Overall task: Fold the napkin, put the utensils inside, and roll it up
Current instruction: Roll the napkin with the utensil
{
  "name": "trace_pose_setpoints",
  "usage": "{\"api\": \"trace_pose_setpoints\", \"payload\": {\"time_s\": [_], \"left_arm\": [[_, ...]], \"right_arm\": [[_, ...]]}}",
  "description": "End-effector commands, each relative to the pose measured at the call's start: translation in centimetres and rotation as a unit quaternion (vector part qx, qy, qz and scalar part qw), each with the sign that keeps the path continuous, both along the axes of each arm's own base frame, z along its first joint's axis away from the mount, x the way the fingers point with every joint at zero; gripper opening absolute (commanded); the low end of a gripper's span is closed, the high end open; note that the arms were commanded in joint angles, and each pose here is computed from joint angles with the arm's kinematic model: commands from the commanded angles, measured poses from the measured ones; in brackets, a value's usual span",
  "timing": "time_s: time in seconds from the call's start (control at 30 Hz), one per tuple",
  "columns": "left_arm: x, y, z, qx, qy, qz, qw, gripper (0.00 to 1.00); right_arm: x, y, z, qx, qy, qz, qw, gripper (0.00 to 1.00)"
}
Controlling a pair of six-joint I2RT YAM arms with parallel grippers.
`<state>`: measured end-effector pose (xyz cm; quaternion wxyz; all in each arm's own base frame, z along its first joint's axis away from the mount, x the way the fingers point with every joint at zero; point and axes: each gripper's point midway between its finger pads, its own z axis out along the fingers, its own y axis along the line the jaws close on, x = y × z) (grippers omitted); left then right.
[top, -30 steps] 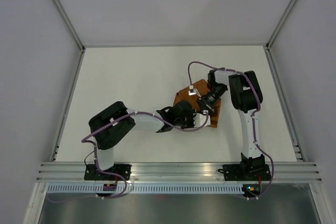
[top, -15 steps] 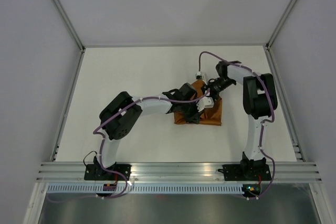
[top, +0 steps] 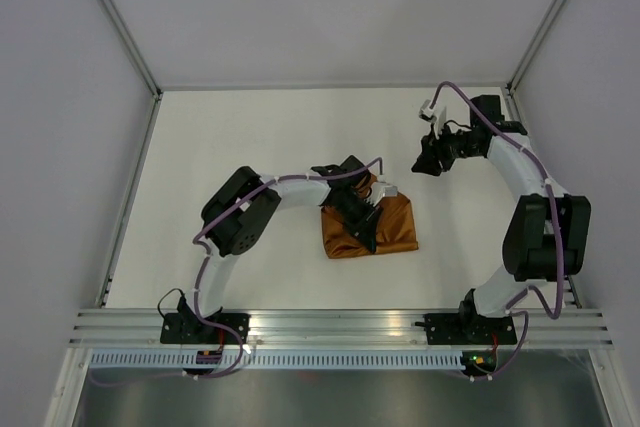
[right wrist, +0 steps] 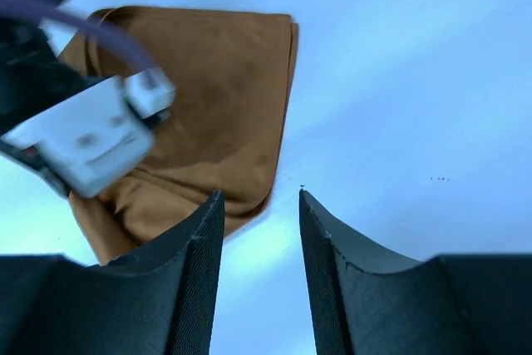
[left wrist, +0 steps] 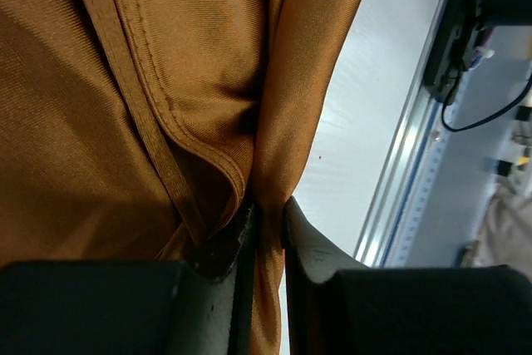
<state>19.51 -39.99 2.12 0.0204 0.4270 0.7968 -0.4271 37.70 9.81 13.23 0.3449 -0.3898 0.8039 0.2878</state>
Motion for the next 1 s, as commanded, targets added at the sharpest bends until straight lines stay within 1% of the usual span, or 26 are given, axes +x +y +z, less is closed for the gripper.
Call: {"api": "trace_pose_setpoints", "payload": {"time_s": [0.0,0.03,0.07,0.1,0.13,0.17,0.23,0.3,0.37,0.4,0.43,0.47,0.57,0.63,0.7,0.73,0.8,0.83,0.97], "left_arm": [[-1.0,0.9,-0.7,0.064,0.118,0.057,0.989,0.02],[-0.7,1.1,-1.1,0.07,0.131,0.066,0.987,0.02],[-0.6,1.2,-1.2,0.073,0.142,0.072,0.985,0.02],[-0.4,1.0,-1.0,0.071,0.154,0.076,0.982,0.02],[-0.2,1.0,-1.0,0.072,0.162,0.08,0.981,0.02],[-0.4,1.3,-1.5,0.081,0.175,0.083,0.978,0.02],[-0.2,1.3,-1.6,0.08,0.183,0.081,0.977,0.02],[-0.4,1.6,-2.1,0.083,0.2,0.083,0.973,0.02],[0.0,2.1,-2.5,0.083,0.207,0.089,0.971,0.02],[-0.1,2.3,-3.0,0.086,0.209,0.087,0.97,0.02],[0.0,2.4,-3.1,0.086,0.21,0.088,0.97,0.02],[0.0,2.5,-3.2,0.087,0.213,0.088,0.969,0.02],[0.4,2.0,-3.0,0.082,0.212,0.088,0.97,0.02],[0.5,2.0,-3.1,0.082,0.211,0.089,0.97,0.02],[0.6,2.0,-3.1,0.082,0.212,0.088,0.97,0.02],[0.7,2.1,-3.3,0.083,0.215,0.089,0.969,0.02],[0.7,2.0,-3.2,0.081,0.215,0.088,0.969,0.02],[0.6,2.0,-3.4,0.081,0.218,0.087,0.969,0.02],[0.7,2.1,-3.4,0.081,0.221,0.087,0.968,0.02]], "right_arm": [[-2.9,1.2,2.8,0.012,-0.051,0.064,0.997,0.47],[-4.1,1.7,2.6,0.01,-0.044,0.085,0.995,0.46],[-6.0,1.8,2.4,0.008,-0.022,0.099,0.995,0.45],[-6.8,1.8,2.1,-0.002,-0.036,0.124,0.992,0.44],[-8.2,3.1,1.7,-0.007,-0.032,0.155,0.987,0.43],[-9.7,3.3,0.9,-0.016,-0.028,0.165,0.986,0.43],[-11.1,4.0,-0.4,-0.046,-0.033,0.183,0.981,0.43],[-12.6,4.5,-1.8,-0.063,-0.055,0.196,0.977,0.45],[-14.7,5.3,-3.3,-0.085,-0.057,0.219,0.97,0.46],[-14.7,5.7,-3.7,-0.089,-0.069,0.223,0.968,0.47],[-15.6,6.0,-4.4,-0.093,-0.067,0.232,0.966,0.48],[-15.2,6.1,-4.8,-0.103,-0.077,0.228,0.965,0.48],[-15.9,6.8,-5.8,-0.105,-0.081,0.239,0.962,0.48],[-16.5,7.2,-6.1,-0.11,-0.088,0.244,0.96,0.51],[-15.8,7.4,-6.4,-0.128,-0.112,0.233,0.958,0.52],[-16.6,7.8,-7.0,-0.134,-0.116,0.246,0.953,0.53],[-16.4,8.2,-7.5,-0.149,-0.134,0.248,0.948,0.53],[-17.1,8.6,-8.1,-0.152,-0.132,0.259,0.945,0.53],[-16.6,9.4,-8.9,-0.167,-0.167,0.256,0.937,0.55]]}}
